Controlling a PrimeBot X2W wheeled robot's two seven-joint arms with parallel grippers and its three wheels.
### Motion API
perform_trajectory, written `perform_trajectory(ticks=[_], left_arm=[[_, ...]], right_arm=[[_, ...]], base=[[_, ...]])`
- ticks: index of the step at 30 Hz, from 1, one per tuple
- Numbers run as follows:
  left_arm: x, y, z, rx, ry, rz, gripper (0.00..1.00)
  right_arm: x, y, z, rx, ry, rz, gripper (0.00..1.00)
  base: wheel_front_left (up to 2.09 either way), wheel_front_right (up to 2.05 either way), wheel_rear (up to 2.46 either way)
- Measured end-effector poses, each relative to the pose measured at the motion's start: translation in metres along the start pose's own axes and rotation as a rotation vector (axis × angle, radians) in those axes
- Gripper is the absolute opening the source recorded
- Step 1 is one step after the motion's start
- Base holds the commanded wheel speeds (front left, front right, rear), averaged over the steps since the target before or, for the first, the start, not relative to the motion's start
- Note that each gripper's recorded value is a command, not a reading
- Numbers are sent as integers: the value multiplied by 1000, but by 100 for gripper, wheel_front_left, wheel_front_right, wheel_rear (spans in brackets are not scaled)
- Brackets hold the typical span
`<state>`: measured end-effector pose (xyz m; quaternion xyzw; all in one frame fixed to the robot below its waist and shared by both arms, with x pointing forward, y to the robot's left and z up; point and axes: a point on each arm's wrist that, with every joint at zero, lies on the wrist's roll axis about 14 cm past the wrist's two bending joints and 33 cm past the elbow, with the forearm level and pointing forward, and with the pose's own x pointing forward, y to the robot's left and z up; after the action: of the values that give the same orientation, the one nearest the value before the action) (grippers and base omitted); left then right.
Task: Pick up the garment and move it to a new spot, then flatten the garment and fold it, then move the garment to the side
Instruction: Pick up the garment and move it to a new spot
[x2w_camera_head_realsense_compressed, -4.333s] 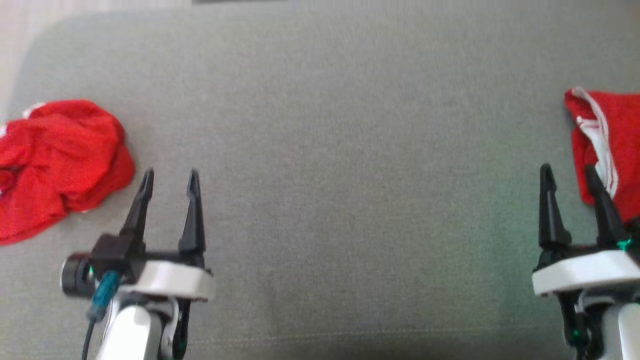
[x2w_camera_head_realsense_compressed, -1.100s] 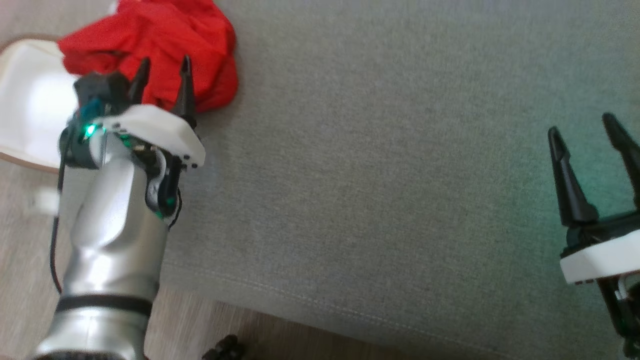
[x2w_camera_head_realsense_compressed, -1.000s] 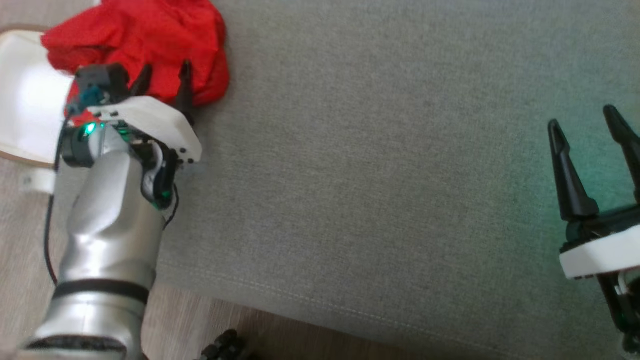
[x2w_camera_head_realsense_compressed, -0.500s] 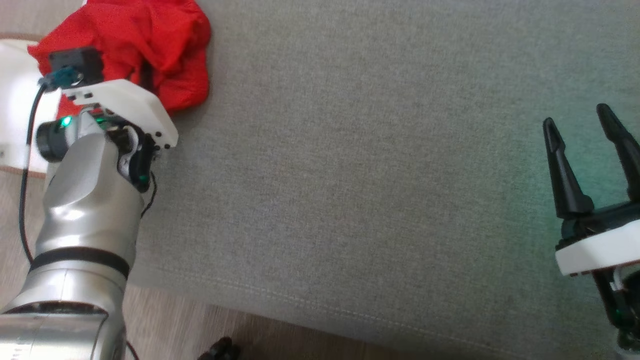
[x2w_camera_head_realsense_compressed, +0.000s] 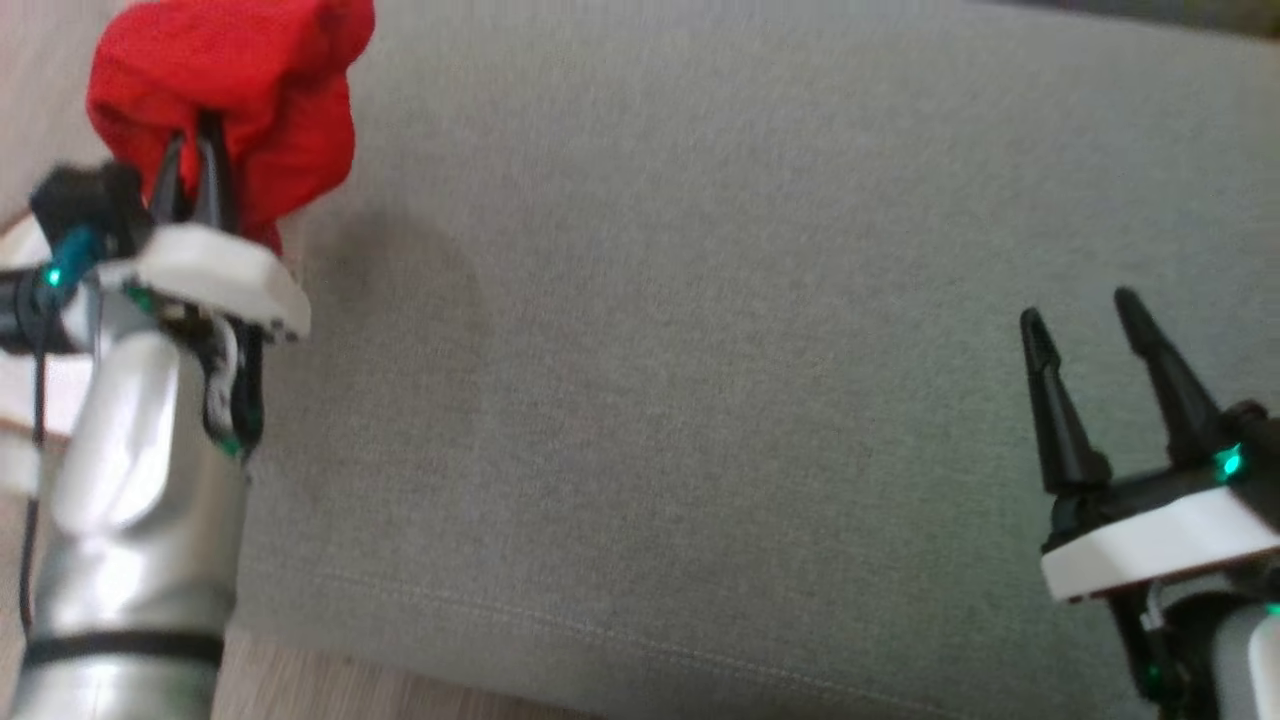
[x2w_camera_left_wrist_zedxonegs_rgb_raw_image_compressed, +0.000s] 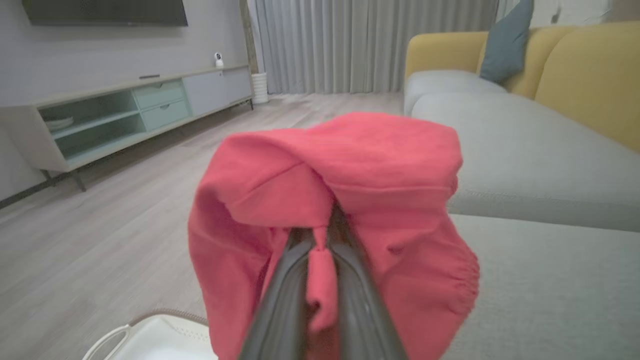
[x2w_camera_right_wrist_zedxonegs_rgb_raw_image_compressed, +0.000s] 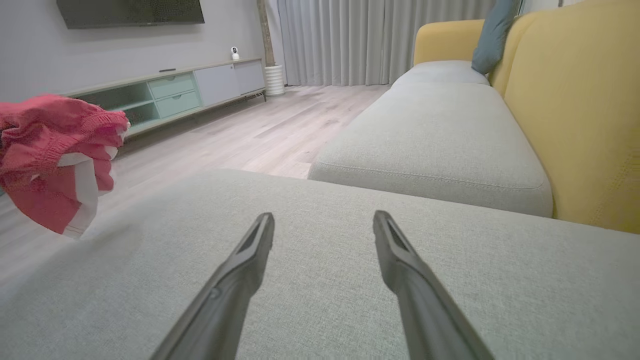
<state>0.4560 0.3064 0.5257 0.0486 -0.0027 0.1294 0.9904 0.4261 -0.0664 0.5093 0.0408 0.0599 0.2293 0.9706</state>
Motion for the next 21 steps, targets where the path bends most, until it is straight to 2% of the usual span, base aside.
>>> perform_trajectory(ticks=[5,8,15,21], left_arm=[[-37,-11,27,-29,-115,-17,0],[-57,-34,42,-32,-150,-81,0],[-85,-114,54,-76,-143,-315,0],[-99,-213,44,-137,-72,-587,0]], right_arm=[[-18,11,10,-1,-32,-1,100],[-28,13,18,6,-63,-13,100],[-54,-4,21,24,-88,-101,100],[-80,-32,15,49,-87,-223,100]], base=[[0,0,0],[0,0,0],[0,0,0],[0,0,0]])
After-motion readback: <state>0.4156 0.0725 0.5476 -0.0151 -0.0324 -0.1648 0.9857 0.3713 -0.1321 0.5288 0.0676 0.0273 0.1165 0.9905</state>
